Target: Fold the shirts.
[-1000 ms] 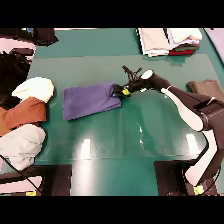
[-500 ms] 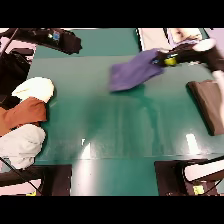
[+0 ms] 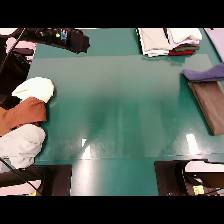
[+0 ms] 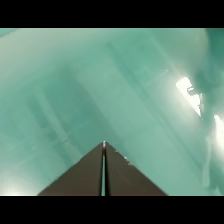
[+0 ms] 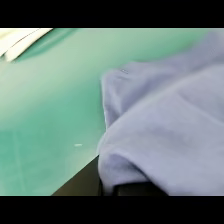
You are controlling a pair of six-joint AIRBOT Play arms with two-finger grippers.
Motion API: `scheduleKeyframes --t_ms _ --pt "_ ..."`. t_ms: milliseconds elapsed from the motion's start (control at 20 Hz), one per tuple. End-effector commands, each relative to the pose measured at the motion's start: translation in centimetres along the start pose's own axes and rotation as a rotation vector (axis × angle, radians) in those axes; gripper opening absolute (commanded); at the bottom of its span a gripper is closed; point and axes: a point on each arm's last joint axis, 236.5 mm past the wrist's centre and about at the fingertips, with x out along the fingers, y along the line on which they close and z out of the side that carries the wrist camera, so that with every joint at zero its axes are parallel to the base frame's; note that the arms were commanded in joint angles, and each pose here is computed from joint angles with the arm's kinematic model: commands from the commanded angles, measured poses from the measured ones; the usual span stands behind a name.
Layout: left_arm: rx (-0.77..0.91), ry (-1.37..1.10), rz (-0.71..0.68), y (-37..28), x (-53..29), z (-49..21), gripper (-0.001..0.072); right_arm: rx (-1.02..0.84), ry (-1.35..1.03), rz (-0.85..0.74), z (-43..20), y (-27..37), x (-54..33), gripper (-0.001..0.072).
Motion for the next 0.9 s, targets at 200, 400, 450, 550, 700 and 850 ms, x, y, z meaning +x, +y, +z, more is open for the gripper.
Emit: scheduleKeyframes --t_ms 200,400,450,550,700,850 --pt "-0.010 -0.010 -0.011 -0.3 0.0 0.2 0.0022 -0.040 -0.124 -0.020 4.3 0.2 -4.4 0.0014" --pt "-0.007 -0.002 -0.011 -0.3 0.0 0.0 0.0023 -0.127 -0.159 0.006 6.1 3.6 -7.7 0.0014" --pt "-0.006 0.004 -0.012 -0.3 0.0 -0.1 0.0023 -0.134 -0.144 -0.011 5.8 3.3 -8.1 0.0014" --pt "0.003 0.011 -0.010 -0.3 0.0 -0.3 0.0023 -0.130 -0.096 -0.064 4.4 1.7 -8.6 0.0014" --pt "0.006 0.025 -0.009 -0.3 0.0 -0.6 0.0023 -0.083 -0.026 -0.166 1.1 -2.2 -8.8 0.0014" --pt "0.030 0.032 -0.009 -0.3 0.0 -0.8 0.0023 -0.024 0.074 -0.288 -3.9 -6.8 -9.1 0.0015"
